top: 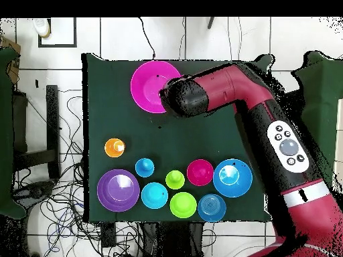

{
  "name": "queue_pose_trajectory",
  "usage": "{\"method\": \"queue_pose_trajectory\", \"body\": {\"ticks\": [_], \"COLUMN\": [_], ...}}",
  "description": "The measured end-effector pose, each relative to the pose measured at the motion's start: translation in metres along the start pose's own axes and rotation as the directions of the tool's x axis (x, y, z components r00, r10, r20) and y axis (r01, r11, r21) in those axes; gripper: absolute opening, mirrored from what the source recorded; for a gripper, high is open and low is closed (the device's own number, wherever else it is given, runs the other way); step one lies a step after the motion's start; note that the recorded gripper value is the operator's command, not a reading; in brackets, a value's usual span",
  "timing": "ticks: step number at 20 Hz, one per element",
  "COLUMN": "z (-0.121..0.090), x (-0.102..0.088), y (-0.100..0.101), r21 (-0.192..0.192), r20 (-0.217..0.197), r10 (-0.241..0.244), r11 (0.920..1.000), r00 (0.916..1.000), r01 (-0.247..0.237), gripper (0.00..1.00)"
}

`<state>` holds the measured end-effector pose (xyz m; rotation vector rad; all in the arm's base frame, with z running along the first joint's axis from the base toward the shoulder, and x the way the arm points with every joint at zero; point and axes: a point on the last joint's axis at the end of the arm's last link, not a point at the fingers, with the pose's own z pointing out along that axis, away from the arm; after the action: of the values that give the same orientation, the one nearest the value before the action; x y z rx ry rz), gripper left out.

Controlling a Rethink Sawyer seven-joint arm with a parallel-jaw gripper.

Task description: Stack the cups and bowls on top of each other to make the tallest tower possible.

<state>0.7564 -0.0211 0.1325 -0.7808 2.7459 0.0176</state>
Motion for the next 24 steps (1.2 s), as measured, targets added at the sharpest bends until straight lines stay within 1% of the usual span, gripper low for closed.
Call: {"method": "queue_pose_trajectory", "body": {"ticks": [1, 4, 7, 8, 9, 11, 13, 14, 15, 16, 17, 18, 19, 21, 22, 23, 24], "z": [0.0, -0.001, -0.001, -0.001, -0.003, -0.005, -0.009, -0.011, -0.013, -0.016, -0.017, -0.018, -0.018, -0.015, -0.013, -0.008, -0.004], "x": [-0.005, -0.011, -0.017, -0.019, -0.02, -0.02, -0.019, -0.017, -0.014, -0.011, -0.009, -0.004, -0.003, 0.007, 0.01, 0.014, 0.016], "y": [-0.005, -0.011, -0.02, -0.021, -0.023, -0.022, -0.019, -0.018, -0.017, -0.015, -0.015, -0.014, -0.013, -0.012, -0.012, -0.011, -0.01], "r21": [0.015, 0.031, 0.051, 0.05, 0.03, 0.009, -0.044, -0.066, -0.103, -0.139, -0.154, -0.17, -0.172, -0.171, -0.165, -0.149, -0.137], "r20": [0.002, 0.006, 0.006, 0.007, 0.004, -0.002, -0.027, -0.042, -0.074, -0.108, -0.129, -0.161, -0.171, -0.224, -0.236, -0.26, -0.27], "r10": [0.006, 0.014, 0.032, 0.04, 0.071, 0.092, 0.141, 0.161, 0.191, 0.219, 0.231, 0.245, 0.249, 0.268, 0.273, 0.289, 0.301], "r11": [0.9999, 0.9994, 0.9982, 0.9979, 0.997, 0.9958, 0.9889, 0.9843, 0.9748, 0.9626, 0.9561, 0.9473, 0.9449, 0.9357, 0.9345, 0.9307, 0.9282], "r00": [1.0, 0.9999, 0.9995, 0.9992, 0.9975, 0.9958, 0.9897, 0.986, 0.9788, 0.9698, 0.9644, 0.9559, 0.9531, 0.9369, 0.9327, 0.9213, 0.9146], "r01": [-0.006, -0.014, -0.032, -0.04, -0.071, -0.092, -0.142, -0.164, -0.198, -0.233, -0.249, -0.272, -0.278, -0.309, -0.315, -0.334, -0.346], "gripper": [1.0, 1.0, 1.0, 1.0, 1.0, 1.0, 1.0, 1.0, 1.0, 1.0, 1.0, 1.0, 1.0, 1.0, 1.0, 1.0, 1.0]}}
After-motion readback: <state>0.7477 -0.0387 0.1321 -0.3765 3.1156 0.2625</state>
